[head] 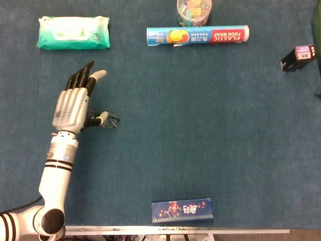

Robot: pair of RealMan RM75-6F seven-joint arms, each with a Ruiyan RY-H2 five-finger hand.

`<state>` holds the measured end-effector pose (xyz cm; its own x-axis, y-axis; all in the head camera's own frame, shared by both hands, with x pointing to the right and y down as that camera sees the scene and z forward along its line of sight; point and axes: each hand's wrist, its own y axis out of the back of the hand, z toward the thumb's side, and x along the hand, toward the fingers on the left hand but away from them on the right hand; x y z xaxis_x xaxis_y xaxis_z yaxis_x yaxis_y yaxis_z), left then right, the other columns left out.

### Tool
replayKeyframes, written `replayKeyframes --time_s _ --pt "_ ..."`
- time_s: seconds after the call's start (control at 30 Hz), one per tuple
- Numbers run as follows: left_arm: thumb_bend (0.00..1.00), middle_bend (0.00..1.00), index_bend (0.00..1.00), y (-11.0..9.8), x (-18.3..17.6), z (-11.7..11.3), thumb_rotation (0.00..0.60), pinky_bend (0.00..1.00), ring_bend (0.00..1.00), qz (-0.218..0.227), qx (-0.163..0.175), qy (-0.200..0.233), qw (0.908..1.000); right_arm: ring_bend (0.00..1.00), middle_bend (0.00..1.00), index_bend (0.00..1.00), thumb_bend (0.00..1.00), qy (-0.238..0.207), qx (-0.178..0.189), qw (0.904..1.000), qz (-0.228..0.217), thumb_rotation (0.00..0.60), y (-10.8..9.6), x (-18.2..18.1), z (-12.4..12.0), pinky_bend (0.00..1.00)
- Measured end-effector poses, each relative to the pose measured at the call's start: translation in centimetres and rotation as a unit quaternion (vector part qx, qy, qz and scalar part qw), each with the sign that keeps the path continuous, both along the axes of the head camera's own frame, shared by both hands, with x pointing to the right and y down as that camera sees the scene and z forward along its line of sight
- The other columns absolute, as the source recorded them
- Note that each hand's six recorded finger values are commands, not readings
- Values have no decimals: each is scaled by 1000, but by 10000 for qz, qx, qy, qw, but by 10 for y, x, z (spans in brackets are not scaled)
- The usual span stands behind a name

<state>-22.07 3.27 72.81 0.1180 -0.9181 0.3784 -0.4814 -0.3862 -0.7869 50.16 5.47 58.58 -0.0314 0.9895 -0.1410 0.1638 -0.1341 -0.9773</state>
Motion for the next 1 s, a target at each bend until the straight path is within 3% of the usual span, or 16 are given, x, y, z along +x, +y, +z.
replayKeyframes --time_s 0.37,1.0 --pt "197 0 152 -5 -21 27 600 64 0 -298 -311 -202 9989 214 208 146 40 18 -26 10000 -25 600 -2 -3 2 448" --pt "197 0 152 -4 -27 57 600 64 0 -398 -666 -280 9966 214 208 146 40 50 -26 10000 -17 600 -1 -3 1 448"
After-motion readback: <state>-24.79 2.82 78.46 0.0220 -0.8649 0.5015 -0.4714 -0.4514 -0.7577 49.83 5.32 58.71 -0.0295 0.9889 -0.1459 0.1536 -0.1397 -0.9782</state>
